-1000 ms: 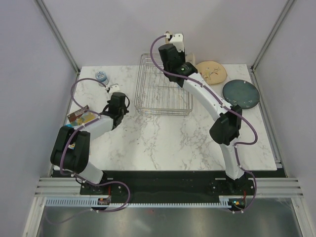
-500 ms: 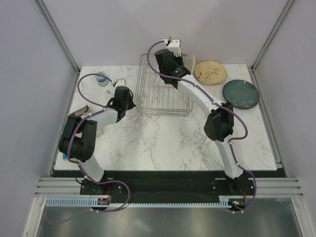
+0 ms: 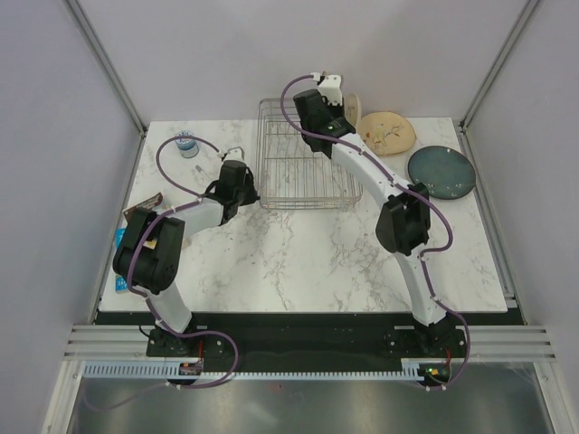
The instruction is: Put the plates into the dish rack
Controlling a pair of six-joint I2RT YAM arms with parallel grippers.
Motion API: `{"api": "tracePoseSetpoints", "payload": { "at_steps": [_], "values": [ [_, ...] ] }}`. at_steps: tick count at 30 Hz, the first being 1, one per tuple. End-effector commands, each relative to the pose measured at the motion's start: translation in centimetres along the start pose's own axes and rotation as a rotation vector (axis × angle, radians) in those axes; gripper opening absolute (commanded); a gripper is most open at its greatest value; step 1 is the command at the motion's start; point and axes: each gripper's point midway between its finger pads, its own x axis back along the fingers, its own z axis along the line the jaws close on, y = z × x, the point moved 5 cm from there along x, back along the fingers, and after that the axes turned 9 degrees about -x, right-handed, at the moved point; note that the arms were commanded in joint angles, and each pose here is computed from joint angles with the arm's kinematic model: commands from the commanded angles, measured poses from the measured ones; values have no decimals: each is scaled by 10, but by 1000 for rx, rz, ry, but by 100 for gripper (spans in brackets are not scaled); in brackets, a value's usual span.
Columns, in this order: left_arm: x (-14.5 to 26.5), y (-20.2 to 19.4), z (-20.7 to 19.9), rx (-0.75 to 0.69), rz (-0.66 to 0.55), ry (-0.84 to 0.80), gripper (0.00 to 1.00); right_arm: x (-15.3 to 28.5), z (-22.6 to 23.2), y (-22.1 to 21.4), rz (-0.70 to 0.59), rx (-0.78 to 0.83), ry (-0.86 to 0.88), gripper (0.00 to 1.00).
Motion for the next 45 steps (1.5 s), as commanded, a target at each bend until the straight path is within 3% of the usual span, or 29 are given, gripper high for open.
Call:
{"api": "tracePoseSetpoints", "payload": {
  "at_steps": [1,11,17,20,24,26,27,30,33,40,41,42,45],
  "values": [
    [0,16,-12,45,-40,-14,2,5,8,17,-45,-122,14,0],
    [11,20,-6,35,-47,24,2,-11,14,-12,0,-91,1,0],
    [26,30,-6,37,-58,19,24,-25,23,-46,81,-66,34,0],
    [31,34,-5,34,-67,19,26,-27,27,-54,100,-55,53,11],
    [40,39,-2,12,-87,25,28,-31,26,-59,109,-40,56,6],
    [46,44,-1,7,-107,22,28,-31,25,-58,107,-33,56,13],
    [47,44,0,0,-108,24,28,-32,25,-57,106,-30,55,27],
    [54,47,2,-13,-125,30,29,-24,18,-42,87,-23,66,50],
    [57,48,5,-27,-133,42,33,-12,5,-25,75,5,83,66],
    [68,53,12,-51,-156,68,38,19,-49,4,53,124,51,75],
    [69,52,13,-52,-155,70,49,29,-60,19,32,113,54,75],
    [71,52,14,-52,-153,68,54,29,-68,24,31,112,53,76],
    [80,54,16,-58,-150,67,60,32,-99,40,29,159,95,83]
  ]
}}
